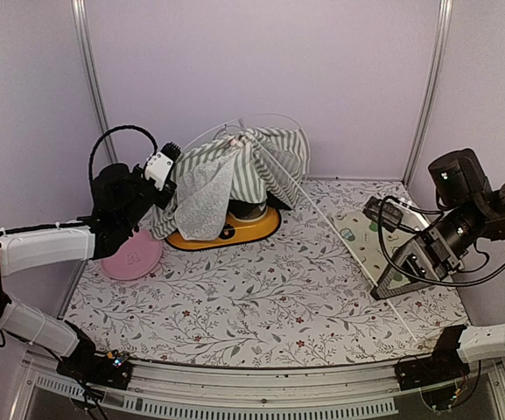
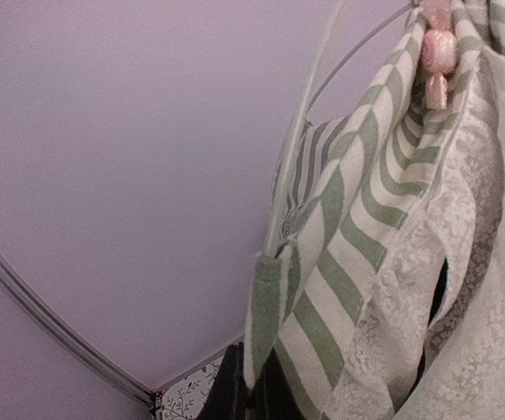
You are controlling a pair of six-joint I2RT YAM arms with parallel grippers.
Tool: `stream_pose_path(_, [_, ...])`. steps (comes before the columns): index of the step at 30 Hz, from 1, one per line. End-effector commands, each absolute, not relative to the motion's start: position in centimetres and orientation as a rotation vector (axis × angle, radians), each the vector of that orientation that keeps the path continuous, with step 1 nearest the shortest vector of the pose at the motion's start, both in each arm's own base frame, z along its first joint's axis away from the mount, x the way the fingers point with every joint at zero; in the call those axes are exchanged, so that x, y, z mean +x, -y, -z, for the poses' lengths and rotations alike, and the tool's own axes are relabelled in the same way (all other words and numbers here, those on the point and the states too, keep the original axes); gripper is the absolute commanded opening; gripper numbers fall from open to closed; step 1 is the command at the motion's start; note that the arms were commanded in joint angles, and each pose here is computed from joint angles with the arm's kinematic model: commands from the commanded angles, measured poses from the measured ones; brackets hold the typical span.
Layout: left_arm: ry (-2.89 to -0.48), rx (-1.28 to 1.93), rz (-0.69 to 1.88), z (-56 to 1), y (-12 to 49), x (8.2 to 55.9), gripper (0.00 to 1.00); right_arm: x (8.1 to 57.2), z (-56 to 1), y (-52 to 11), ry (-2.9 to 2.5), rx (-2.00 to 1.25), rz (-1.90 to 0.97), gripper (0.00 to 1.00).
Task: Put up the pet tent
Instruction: Pick up the tent pole from the tent.
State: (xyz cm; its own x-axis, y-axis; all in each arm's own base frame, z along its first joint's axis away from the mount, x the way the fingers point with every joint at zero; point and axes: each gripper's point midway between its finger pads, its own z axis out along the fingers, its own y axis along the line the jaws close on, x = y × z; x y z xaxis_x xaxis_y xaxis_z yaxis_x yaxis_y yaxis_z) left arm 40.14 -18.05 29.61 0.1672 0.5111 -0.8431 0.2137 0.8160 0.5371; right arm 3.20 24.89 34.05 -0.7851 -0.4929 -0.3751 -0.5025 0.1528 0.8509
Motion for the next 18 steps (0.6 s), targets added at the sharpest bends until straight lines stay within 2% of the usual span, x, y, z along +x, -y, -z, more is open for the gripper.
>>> stream_pose_path(1, [-1.356, 0.576, -0.224, -31.5, 17.6, 40.4, 0.0, 2.4, -34.5, -24.7, -2.336, -1.081, -1.83, 0.24])
stream_pose_path(6, [-1.367, 0.572, -0.214, -31.4, 17.7, 40.6, 0.0, 2.5, -34.6, -25.1, -2.314, -1.106, -1.852, 0.01])
stream_pose_path(11, [-1.383, 0.54, -0.172, -31.9, 17.8, 40.7, 0.01, 3.6, -35.8, -26.3, -2.212, -1.131, -1.854, 0.0])
stream_pose_path(14, [-1.394, 0.51, -0.113, -32.8, 17.9, 40.4, 0.17, 4.7, -36.7, -27.2, -2.143, -1.119, -1.839, 0.0])
stream_pose_path(16, [-1.398, 0.473, -0.062, -33.5, 17.9, 40.2, 0.32, 5.6, -37.2, -27.8, -2.102, -1.096, -1.822, 0.0])
stream_pose_path(18, [-1.408, 0.43, -0.014, -34.2, 17.9, 39.9, 0.4, 6.4, -37.7, -28.4, -2.054, -1.075, -1.805, 0.0])
